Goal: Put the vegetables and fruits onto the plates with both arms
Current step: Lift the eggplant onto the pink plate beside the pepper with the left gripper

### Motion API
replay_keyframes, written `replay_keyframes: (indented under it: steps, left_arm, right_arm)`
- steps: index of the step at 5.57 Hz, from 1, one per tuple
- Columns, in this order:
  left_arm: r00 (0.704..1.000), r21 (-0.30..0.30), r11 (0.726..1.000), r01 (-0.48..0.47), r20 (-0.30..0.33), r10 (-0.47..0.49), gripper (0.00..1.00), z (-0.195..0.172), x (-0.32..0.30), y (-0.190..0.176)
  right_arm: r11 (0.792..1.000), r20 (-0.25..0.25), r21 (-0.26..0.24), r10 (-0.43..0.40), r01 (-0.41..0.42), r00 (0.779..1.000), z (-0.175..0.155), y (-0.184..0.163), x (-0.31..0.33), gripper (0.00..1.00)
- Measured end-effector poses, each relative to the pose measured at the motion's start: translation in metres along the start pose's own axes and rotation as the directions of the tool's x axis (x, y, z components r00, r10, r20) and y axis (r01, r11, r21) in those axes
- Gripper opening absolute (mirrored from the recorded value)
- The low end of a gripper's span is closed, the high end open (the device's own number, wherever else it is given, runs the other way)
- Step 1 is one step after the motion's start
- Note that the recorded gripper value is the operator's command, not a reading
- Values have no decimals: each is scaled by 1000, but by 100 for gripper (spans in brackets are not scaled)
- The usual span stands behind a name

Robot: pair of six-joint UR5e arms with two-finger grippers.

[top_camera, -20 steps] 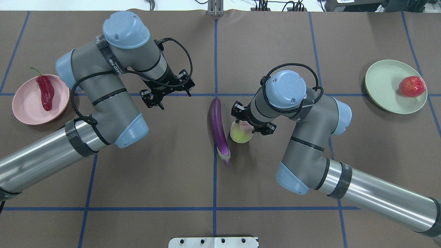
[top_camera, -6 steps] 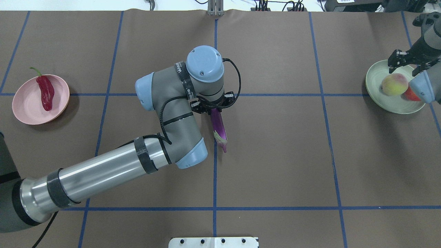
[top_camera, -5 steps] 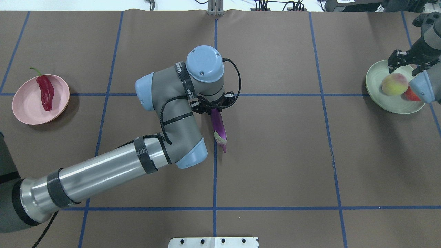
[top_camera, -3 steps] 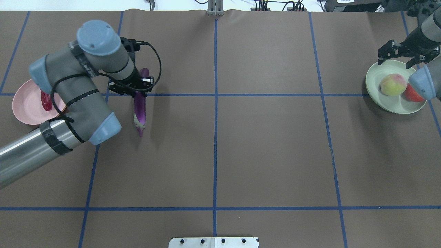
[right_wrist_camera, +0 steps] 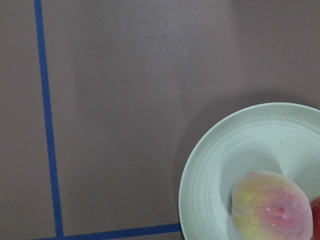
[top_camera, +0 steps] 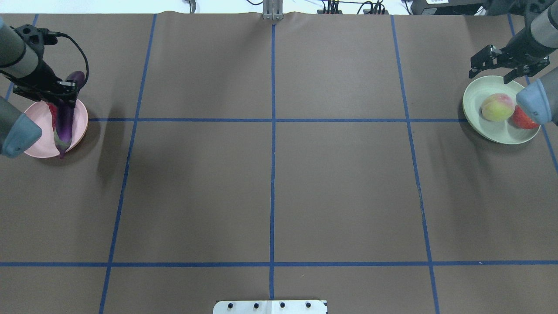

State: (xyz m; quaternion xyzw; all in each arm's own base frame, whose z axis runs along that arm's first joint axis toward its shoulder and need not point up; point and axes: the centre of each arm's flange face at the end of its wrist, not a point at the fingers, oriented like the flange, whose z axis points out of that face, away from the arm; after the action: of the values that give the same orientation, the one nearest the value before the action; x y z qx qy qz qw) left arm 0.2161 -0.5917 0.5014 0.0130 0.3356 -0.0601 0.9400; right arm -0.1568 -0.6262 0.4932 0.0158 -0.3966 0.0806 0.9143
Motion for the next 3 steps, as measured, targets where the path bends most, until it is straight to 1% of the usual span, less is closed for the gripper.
replay_keyframes:
  steps: [1,2,3]
  left_arm:
    - [1000,-23,1000,10,16,-10,46,8,-36,4]
    - [999,-48,998,29,35,-27,99,21,-57,8]
    - [998,-61,997,40,45,-37,100,28,-66,10]
  right_arm:
    - [1000,5,-6,0,0,1000,1,1,0,100]
    - [1000,6,-9,1,-1,1000,1,2,1,100]
    - [1000,8,-8,0,0,1000,0,2,0,100]
